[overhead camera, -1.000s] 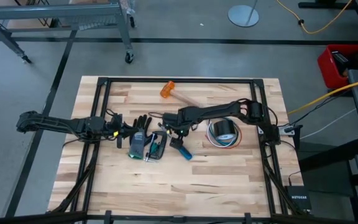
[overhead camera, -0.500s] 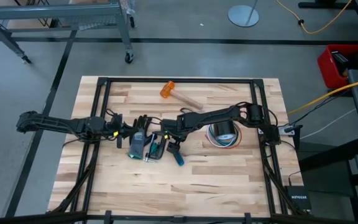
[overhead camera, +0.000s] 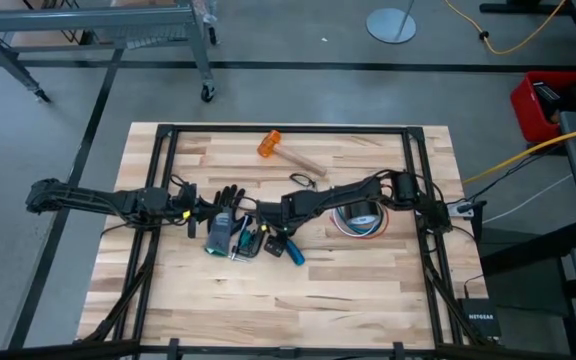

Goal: Coil cords
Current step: Move the chisel to the top of the table, then uncoil the green wire from the spool

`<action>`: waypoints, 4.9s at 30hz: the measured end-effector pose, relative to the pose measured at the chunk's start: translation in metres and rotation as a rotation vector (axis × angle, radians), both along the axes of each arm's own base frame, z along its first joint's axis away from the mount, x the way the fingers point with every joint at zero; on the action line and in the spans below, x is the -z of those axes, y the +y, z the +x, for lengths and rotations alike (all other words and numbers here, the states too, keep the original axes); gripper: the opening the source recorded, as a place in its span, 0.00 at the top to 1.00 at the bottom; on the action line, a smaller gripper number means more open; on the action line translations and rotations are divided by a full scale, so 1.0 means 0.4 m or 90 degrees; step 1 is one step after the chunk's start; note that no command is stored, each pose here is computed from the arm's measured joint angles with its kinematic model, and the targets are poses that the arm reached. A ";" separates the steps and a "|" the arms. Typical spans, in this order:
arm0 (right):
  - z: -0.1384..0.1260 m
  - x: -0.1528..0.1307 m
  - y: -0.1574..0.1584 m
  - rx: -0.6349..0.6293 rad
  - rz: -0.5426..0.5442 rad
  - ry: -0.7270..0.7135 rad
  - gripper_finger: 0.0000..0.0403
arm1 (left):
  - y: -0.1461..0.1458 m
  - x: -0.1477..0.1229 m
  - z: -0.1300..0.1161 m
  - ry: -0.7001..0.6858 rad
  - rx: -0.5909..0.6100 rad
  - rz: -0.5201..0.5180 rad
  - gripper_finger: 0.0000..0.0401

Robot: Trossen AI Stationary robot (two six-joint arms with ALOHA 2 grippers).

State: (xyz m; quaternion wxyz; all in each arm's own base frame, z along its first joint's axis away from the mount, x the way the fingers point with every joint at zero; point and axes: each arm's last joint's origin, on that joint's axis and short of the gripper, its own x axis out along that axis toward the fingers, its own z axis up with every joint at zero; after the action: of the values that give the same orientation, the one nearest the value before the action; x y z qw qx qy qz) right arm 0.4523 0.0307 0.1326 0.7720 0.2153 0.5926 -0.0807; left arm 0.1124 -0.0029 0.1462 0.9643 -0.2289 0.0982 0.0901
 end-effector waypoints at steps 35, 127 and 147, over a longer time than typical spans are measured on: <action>-0.004 -0.008 -0.406 0.092 -0.130 -0.108 0.69 | 0.000 0.000 0.000 0.000 0.000 -0.001 0.98; 0.019 -0.153 -0.166 -0.166 -0.014 -0.003 0.35 | -0.105 0.012 0.098 0.085 0.095 -0.377 0.66; 0.013 -0.152 -0.065 -0.290 -0.004 0.007 0.35 | -0.134 0.030 0.198 0.178 0.007 -0.440 0.70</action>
State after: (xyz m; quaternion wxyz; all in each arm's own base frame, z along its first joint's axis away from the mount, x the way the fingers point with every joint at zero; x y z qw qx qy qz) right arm 0.4573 0.0048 0.1934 0.7678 0.0729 0.6297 0.0926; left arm 0.1915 -0.0564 0.1343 0.8080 -0.5257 0.2549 0.0767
